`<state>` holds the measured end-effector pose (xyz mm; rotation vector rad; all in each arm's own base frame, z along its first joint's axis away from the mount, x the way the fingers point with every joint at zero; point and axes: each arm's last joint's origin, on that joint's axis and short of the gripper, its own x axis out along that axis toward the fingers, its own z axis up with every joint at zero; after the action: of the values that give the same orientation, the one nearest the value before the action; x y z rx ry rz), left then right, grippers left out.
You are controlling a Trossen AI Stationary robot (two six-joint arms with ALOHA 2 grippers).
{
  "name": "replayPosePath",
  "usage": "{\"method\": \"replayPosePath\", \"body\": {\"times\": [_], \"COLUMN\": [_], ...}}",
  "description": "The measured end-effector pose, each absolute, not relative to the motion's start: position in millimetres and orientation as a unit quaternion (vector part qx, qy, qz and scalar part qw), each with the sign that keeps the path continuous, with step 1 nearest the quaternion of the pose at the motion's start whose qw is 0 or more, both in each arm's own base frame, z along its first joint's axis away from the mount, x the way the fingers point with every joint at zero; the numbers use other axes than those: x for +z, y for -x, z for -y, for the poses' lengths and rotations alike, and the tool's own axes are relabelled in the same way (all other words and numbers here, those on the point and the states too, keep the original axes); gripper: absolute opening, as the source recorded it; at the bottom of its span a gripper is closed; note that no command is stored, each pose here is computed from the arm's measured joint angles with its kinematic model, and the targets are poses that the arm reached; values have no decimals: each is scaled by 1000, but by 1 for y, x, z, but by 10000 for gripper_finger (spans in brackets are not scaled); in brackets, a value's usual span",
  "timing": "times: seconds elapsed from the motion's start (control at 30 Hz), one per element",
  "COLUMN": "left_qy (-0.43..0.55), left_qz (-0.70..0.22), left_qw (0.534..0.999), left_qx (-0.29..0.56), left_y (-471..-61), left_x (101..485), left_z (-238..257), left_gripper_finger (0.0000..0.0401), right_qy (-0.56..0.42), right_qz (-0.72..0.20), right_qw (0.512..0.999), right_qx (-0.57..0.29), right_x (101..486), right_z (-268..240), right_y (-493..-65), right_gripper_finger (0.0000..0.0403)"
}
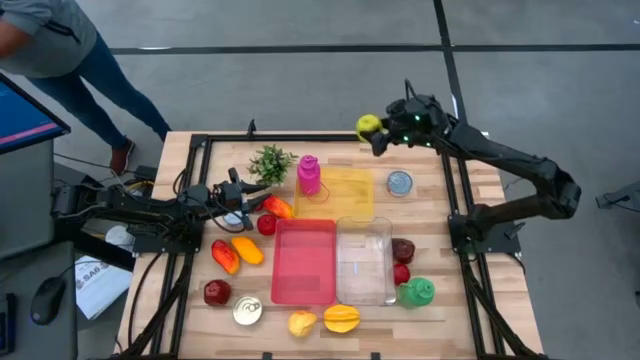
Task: Pick & Place Food Item
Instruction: Put the green apple into the transparent bin
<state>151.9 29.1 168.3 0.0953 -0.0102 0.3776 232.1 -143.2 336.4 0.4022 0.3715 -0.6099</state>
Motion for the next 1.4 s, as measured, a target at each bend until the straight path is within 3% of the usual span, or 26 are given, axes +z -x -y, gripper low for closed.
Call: {"method": "replayPosePath", "body": {"times": [0.97,1.4], "left_qy": [-47,-19], "left_qz": [5,11], "left_qw": [981,982], "left_qx": [188,188], "left_y": [-152,-152], "left_x": [168,168], "left_z": [-29,-29], "left_gripper_finger": [99,99], "right_qy": [-202,-163], "right_qz": [-297,-350], "right_qw": [927,911], "right_qx": [-108,-145], "right_x": [327,317], "right_z": [24,-19], "right_y": [-255,-246], "right_gripper_finger": [315,315]}}
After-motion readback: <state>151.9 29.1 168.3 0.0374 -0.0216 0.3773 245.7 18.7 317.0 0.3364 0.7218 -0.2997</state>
